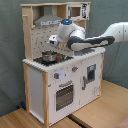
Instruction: Play with the kitchen
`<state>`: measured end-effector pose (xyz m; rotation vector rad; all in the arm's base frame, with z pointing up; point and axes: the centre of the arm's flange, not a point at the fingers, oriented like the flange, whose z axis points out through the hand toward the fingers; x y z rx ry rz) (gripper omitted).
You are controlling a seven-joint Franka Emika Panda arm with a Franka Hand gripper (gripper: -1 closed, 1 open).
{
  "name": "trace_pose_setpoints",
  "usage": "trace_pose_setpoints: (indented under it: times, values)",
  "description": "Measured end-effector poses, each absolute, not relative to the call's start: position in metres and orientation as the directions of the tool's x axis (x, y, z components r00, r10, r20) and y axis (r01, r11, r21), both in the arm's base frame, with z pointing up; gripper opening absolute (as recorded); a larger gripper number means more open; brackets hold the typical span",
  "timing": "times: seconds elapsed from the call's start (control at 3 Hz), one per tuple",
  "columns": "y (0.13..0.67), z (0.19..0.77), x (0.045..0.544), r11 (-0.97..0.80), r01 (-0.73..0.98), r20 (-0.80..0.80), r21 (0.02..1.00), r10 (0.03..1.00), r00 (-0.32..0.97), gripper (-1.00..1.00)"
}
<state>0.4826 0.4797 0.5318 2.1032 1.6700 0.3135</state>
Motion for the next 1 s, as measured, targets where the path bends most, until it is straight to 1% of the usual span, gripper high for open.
trace_pose_setpoints:
  times: [0.67, 1.0]
  values:
    - [0.479, 0.527, 0.495, -0.166, 0.900, -0.122, 0.403, 0.965, 0.232, 1.00]
    - [0.478, 0.517, 0.497, -0.163, 0.920, -0.144, 0.356, 0.963, 0.227, 1.00]
